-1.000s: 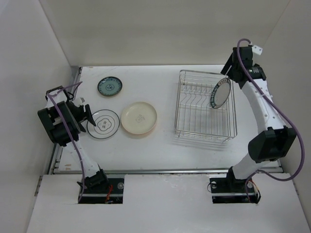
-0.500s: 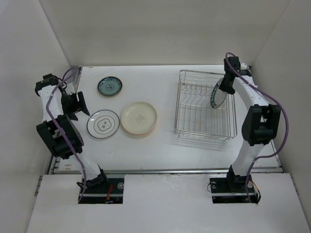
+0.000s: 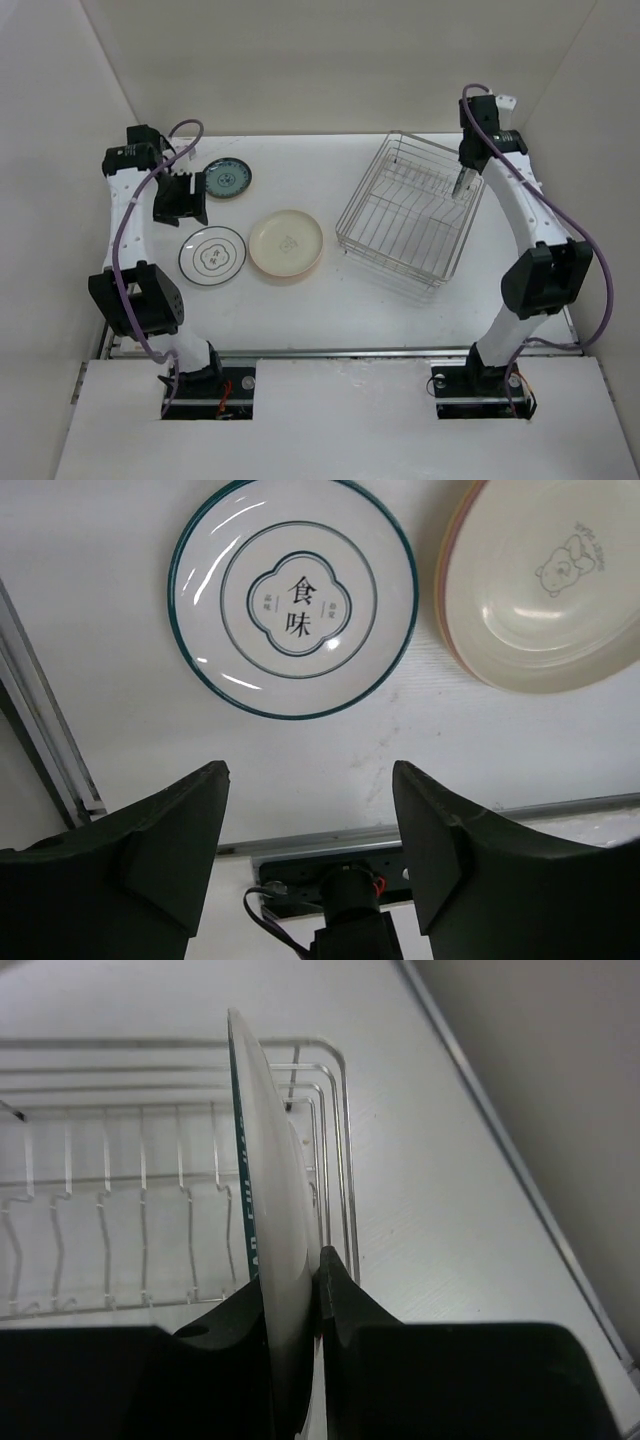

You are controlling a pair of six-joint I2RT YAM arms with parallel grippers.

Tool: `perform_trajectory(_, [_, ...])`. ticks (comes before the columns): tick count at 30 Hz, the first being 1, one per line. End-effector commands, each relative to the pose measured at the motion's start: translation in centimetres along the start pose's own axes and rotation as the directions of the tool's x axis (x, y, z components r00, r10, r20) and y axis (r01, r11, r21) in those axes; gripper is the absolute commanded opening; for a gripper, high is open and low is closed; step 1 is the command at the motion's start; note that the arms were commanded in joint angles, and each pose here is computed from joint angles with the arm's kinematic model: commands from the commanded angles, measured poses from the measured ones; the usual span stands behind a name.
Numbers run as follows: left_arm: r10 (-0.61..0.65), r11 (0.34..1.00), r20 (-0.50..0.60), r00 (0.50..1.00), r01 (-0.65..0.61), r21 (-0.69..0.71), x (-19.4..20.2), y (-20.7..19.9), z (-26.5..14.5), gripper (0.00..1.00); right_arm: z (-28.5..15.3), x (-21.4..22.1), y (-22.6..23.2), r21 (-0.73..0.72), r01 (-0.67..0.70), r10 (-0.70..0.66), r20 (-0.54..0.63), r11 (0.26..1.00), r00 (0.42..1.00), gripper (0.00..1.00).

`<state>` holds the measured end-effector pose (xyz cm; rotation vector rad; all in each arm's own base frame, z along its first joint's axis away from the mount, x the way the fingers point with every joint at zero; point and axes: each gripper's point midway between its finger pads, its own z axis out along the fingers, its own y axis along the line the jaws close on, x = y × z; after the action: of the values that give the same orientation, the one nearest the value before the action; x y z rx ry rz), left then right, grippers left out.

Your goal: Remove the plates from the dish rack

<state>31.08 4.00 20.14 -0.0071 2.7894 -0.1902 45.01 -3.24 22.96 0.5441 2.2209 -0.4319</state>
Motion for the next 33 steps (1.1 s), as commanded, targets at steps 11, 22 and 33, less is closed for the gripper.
perform_trajectory(11, [0.12,0.913,0.134,0.984,-0.162,0.374,-0.8,-9.2,-4.7,0.73,-25.2,1.8,23.2,-0.972,0.216,-0.13,0.203,0.094,0.97,0.0])
perform_trajectory(22, [0.172,0.869,0.16,0.972,-0.226,0.441,-0.6,-10.7,-4.8,0.82,-37.6,14.3,33.0,-0.869,0.103,-0.34,0.295,-0.484,0.893,0.0])
perform_trajectory(33, [0.235,0.84,0.044,0.971,-0.225,0.494,2.3,-10.6,-2.4,0.76,-38.0,15.8,33.8,-0.847,0.01,-0.367,0.241,-0.531,0.898,0.0])
